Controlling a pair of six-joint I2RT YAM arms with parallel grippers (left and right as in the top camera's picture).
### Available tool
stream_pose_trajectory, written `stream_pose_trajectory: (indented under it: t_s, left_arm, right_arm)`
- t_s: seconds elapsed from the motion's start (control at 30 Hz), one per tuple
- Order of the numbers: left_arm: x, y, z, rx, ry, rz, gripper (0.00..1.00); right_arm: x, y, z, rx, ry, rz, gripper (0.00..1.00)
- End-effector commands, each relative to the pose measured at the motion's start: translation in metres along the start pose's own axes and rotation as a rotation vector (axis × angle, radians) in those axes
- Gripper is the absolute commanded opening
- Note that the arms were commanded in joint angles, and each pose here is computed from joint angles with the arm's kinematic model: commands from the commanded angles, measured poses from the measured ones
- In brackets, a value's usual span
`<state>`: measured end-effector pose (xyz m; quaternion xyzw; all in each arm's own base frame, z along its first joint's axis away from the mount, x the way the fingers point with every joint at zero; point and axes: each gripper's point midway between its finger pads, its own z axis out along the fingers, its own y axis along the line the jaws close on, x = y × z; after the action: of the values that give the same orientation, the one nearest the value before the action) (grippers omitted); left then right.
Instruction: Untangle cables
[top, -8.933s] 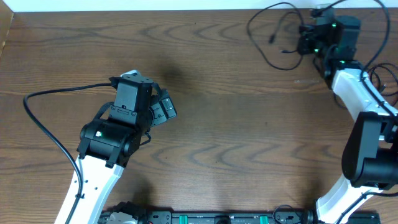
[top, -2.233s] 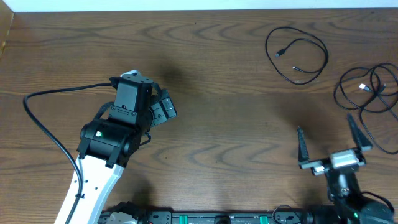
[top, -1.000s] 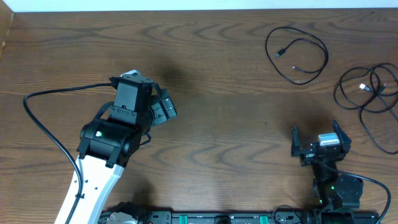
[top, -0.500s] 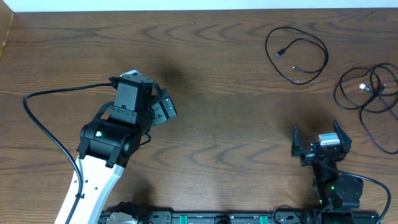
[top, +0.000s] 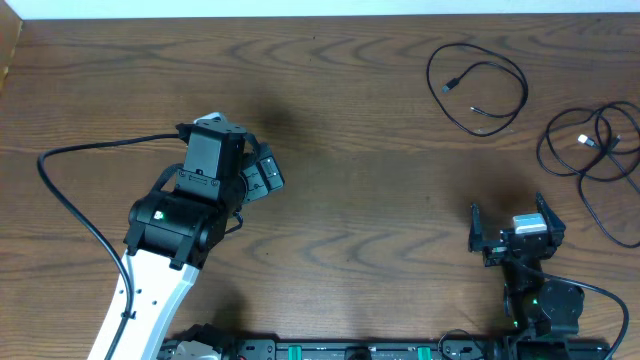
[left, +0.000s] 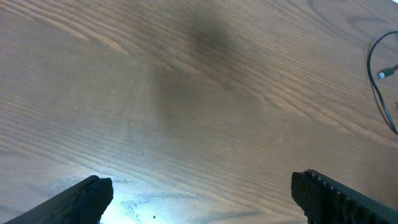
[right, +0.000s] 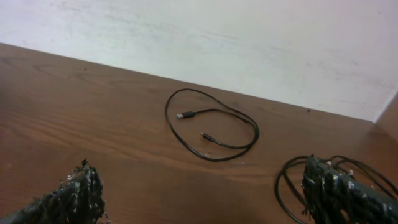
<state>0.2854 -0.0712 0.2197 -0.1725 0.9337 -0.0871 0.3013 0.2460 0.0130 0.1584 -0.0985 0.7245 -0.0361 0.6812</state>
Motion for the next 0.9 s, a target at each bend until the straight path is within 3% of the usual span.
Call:
stream_pose_trajectory:
  t_s: [0.0,0.13,0.27,0.37,0.87]
  left_arm:
    - [-0.006,0.002,-0.003,-0.011,-0.023,-0.009,0.98]
    - [-0.011,0.013,-0.003,-0.068,-0.057,-0.001,0.98]
    - [-0.024,0.033,-0.010,-0.142,-0.180,-0.017,0.98]
    - [-0.025,0.043,-0.016,-0.137,-0.234,0.047,0.98]
    - [0.027,0.110,-0.035,-0.048,-0.504,0.068,0.98]
  right_arm:
    - [0.001,-0.003,0.000,0.014,0.004,0.011,0.99]
    - [0.001,-0.002,0.000,0.013,0.004,0.011,0.99]
    - [0.001,-0.003,0.000,0.014,0.004,0.011,0.99]
    - [0.001,-0.002,0.000,0.013,0.003,0.011,0.99]
    - [0.001,-0.002,0.000,0.013,0.003,0.011,0.99]
